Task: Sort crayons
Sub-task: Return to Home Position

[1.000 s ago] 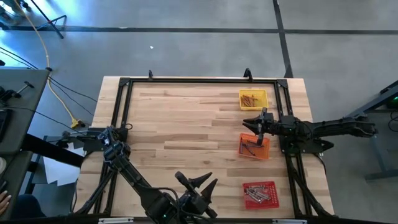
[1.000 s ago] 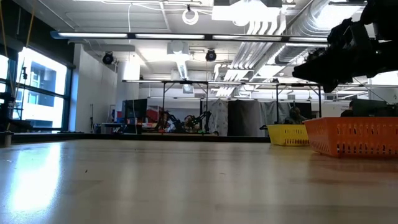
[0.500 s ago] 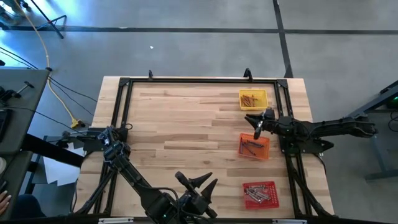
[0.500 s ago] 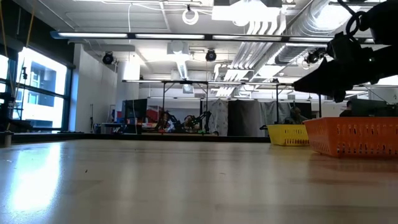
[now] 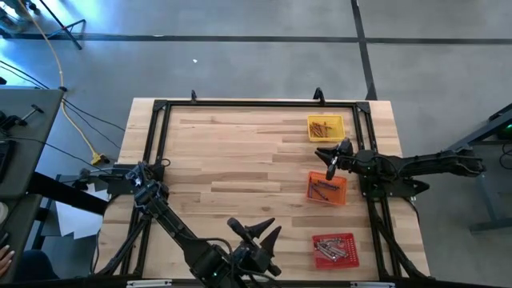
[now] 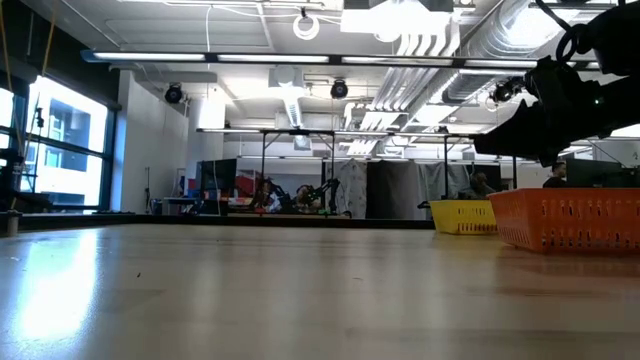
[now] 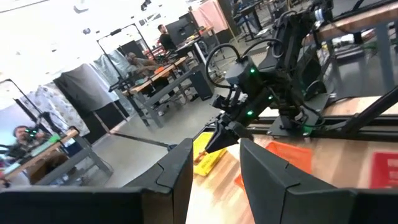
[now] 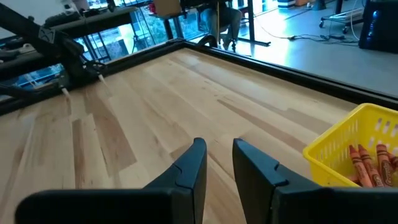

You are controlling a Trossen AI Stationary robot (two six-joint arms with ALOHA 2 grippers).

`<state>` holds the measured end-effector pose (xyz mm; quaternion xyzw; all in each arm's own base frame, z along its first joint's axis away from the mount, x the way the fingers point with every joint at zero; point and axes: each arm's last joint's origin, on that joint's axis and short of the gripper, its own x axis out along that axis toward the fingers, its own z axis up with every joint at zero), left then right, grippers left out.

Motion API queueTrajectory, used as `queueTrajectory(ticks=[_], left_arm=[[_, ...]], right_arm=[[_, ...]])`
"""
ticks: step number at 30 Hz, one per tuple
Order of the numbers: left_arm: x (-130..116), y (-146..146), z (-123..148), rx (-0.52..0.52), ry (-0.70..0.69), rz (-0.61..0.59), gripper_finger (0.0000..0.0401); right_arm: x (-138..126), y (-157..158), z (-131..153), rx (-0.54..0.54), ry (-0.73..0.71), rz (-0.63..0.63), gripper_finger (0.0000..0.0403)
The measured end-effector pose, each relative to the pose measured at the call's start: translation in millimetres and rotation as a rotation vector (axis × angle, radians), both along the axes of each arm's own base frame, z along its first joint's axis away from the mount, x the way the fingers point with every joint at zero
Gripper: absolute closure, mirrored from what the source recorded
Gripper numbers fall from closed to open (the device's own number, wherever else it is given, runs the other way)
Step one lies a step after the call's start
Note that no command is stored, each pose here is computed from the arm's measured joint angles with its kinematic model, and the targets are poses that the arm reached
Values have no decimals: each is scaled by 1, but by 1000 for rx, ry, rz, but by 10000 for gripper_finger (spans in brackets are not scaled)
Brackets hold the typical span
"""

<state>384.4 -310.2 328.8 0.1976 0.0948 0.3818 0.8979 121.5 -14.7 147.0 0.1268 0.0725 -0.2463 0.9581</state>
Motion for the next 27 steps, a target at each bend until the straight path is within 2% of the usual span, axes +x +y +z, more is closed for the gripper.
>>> queueTrajectory(ticks=[6, 12, 20, 27], left_arm=[[8, 10, 0, 7, 11, 23, 284], [12, 14, -1, -60, -26, 6, 284], [12, 13, -1, -77, -39, 2, 284], [14, 13, -3, -116, -5, -57, 284]], right_arm=[[0, 0, 0, 0, 0, 0, 329], [-1, 0, 1, 0, -5, 0, 329], [-7, 0, 11, -2, -109, -2, 329], [-15, 0, 23, -5, -244, -2, 329]])
